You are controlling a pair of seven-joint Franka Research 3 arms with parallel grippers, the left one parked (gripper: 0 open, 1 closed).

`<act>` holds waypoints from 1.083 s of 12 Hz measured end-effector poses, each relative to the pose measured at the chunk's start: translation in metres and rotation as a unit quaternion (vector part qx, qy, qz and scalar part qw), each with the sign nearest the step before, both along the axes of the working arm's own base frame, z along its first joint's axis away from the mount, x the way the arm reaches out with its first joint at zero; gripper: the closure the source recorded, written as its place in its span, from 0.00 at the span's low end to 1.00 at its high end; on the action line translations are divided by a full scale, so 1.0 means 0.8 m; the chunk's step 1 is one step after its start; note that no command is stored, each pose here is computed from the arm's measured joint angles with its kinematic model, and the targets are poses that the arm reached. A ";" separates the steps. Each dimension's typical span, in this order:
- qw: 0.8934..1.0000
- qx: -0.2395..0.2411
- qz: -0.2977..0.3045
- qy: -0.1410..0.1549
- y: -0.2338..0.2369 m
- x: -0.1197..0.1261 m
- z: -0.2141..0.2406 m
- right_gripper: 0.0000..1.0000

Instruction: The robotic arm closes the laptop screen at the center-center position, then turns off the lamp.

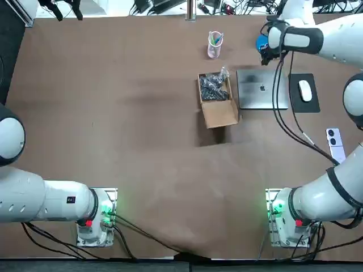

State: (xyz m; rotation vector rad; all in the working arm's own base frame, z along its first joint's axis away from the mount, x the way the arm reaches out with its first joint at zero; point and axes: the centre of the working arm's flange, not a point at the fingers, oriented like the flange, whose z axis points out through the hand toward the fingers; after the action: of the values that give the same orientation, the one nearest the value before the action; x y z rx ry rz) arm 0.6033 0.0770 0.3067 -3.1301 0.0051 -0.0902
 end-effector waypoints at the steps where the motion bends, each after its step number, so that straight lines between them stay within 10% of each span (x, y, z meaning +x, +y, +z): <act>1: 1.000 -0.010 0.011 -0.003 0.003 0.003 0.013 0.98; 13: 0.994 -0.086 -0.010 -0.060 0.075 0.041 0.083 0.98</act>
State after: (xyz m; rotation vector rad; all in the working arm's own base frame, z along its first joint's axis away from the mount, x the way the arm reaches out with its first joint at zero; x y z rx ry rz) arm 0.6359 0.1369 0.3732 -3.2904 0.0279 -0.2952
